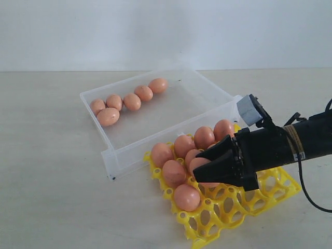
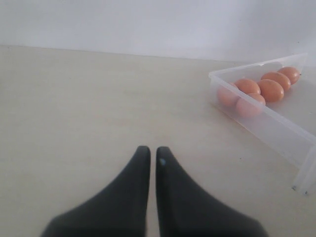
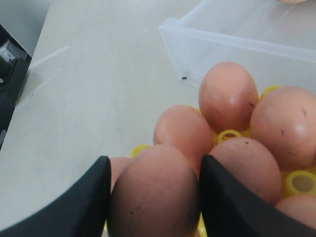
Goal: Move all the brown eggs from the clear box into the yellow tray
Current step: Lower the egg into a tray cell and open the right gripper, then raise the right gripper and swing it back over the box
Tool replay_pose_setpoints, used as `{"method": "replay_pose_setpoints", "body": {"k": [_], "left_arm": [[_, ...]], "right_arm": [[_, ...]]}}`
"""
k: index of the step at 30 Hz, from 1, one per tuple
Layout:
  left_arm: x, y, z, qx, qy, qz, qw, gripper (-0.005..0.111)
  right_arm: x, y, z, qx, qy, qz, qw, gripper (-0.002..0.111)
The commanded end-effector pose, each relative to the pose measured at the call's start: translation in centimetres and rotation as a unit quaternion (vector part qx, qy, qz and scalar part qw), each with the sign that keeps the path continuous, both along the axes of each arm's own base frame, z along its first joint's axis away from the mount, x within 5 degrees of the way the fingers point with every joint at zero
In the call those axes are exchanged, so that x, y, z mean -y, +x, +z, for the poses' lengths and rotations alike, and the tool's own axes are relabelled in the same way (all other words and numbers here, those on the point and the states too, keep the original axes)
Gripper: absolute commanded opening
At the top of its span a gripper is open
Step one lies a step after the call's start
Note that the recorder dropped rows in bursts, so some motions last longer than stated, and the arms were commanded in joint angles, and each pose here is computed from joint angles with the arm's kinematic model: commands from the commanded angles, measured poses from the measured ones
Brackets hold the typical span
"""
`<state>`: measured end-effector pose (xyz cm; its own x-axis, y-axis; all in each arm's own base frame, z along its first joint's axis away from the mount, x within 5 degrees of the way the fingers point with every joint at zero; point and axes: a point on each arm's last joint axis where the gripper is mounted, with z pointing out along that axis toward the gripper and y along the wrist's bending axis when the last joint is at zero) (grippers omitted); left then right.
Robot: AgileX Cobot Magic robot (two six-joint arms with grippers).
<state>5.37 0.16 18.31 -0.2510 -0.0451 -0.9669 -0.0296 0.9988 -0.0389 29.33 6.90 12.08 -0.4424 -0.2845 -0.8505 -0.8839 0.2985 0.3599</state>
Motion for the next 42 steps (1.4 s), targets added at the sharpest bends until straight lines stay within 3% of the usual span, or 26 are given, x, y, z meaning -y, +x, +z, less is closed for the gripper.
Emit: {"method": "replay_pose_setpoints", "body": {"k": [1,14,16,19,20,27,30,33,35,38,40,42], "left_arm": [[0.0,0.0,0.0,0.002,-0.002,0.001,1.000,0.004],[0.0,0.0,0.0,0.002,-0.002,0.001,1.000,0.004],[0.0,0.0,0.0,0.002,-0.002,0.001,1.000,0.004],[0.0,0.0,0.0,0.002,-0.002,0.001,1.000,0.004],[0.0,0.0,0.0,0.002,-0.002,0.001,1.000,0.004],[0.0,0.0,0.0,0.002,-0.002,0.001,1.000,0.004],[0.0,0.0,0.0,0.002,-0.002,0.001,1.000,0.004],[0.0,0.0,0.0,0.002,-0.002,0.001,1.000,0.004],[0.0,0.0,0.0,0.002,-0.002,0.001,1.000,0.004],[0.0,0.0,0.0,0.002,-0.002,0.001,1.000,0.004],[0.0,0.0,0.0,0.002,-0.002,0.001,1.000,0.004],[0.0,0.0,0.0,0.002,-0.002,0.001,1.000,0.004]], "right_arm": [[-0.1,0.0,0.2,0.000,0.007,0.001,1.000,0.048],[-0.2,0.2,0.7,-0.005,0.034,-0.011,0.999,0.051],[-0.2,0.6,1.7,-0.001,0.050,-0.040,0.998,0.042],[-0.1,1.2,5.1,0.054,0.072,-0.074,0.993,0.005],[-0.1,1.4,6.7,0.082,0.076,-0.077,0.991,0.000],[-0.7,1.3,16.5,0.254,0.074,-0.049,0.963,0.000],[-1.9,1.0,18.5,0.327,-0.059,-0.062,0.941,0.000],[-3.4,1.1,20.9,0.373,-0.174,-0.153,0.899,0.000],[-4.2,1.3,22.2,0.370,-0.194,-0.251,0.873,0.000],[-5.2,1.7,23.4,0.364,-0.198,-0.344,0.843,0.000],[-5.9,2.0,23.6,0.361,-0.192,-0.352,0.842,0.000],[-6.3,2.7,23.3,0.317,-0.158,-0.371,0.858,0.000]]}}
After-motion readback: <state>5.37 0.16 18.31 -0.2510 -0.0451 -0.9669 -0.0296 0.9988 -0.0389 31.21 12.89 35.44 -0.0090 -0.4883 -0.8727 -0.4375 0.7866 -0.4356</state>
